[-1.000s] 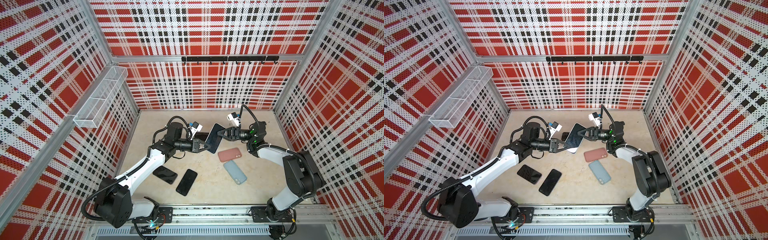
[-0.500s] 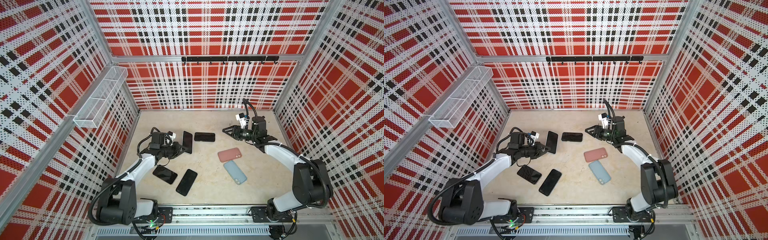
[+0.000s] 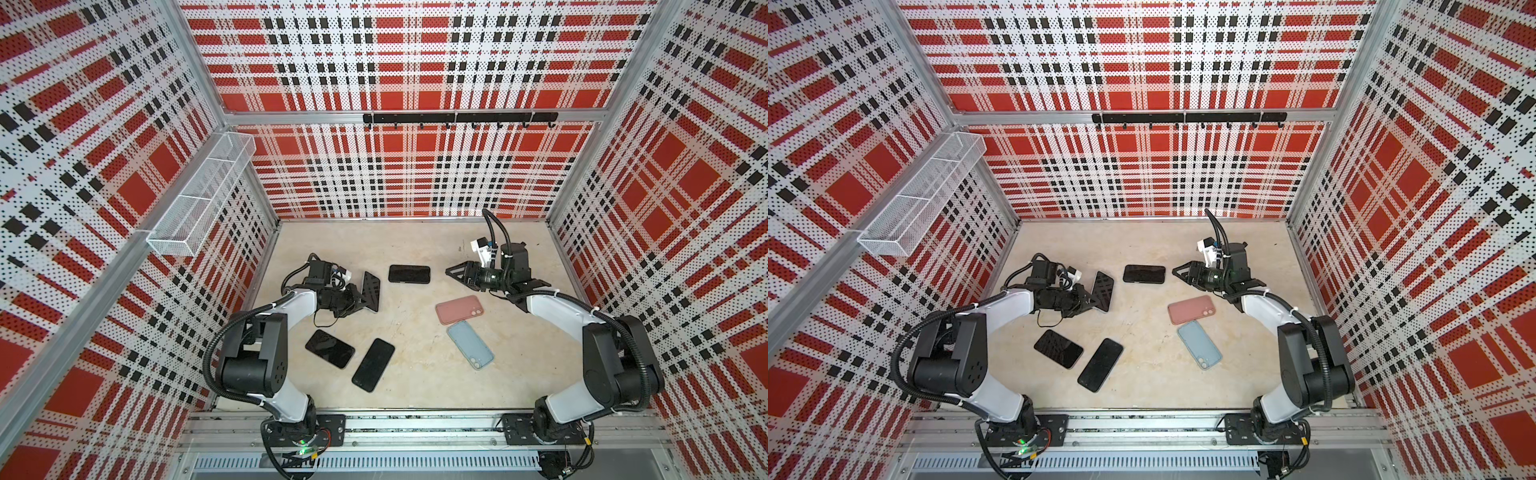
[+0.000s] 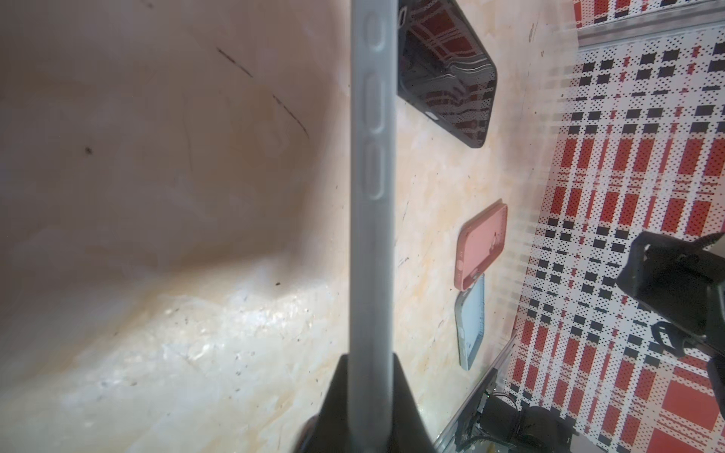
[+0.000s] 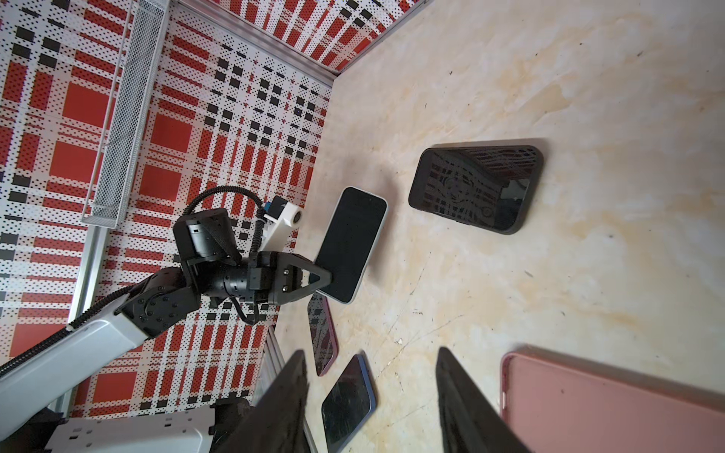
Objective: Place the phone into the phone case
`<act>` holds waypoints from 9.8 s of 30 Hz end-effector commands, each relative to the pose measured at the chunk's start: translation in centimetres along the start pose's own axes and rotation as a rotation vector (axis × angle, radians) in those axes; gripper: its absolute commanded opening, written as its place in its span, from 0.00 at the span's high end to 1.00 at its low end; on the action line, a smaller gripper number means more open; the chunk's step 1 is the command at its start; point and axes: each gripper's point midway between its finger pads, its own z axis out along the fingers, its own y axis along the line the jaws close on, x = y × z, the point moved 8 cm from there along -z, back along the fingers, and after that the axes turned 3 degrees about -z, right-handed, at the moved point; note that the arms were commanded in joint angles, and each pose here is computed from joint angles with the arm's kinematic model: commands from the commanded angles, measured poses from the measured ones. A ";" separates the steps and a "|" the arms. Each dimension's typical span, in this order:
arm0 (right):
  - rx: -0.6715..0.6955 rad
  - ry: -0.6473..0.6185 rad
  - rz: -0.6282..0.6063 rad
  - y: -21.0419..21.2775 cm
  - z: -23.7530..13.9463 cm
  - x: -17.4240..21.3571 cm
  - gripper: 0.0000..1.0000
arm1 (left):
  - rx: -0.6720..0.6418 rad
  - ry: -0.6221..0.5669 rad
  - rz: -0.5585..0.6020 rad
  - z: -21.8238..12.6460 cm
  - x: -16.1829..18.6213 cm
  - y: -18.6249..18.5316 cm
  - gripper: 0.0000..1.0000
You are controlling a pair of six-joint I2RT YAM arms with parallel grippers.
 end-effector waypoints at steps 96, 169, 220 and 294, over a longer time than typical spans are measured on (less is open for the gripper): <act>0.334 0.075 -0.320 8.4 10.7 6.7 0.24 | -0.676 -0.440 -0.793 -12.9 11.5 4.7 0.02; -0.063 -0.043 -0.312 8.9 5.9 3.8 0.24 | -0.379 -0.390 -0.923 -6.7 5.1 0.3 0.47; -0.309 -0.079 -0.089 6.2 14.7 8.7 0.76 | -0.065 -0.230 -0.732 2.4 1.8 -13.8 0.52; 0.301 -0.393 0.461 -1.7 -15.4 1.1 1.00 | -0.328 0.018 0.266 17.1 8.4 -16.5 0.40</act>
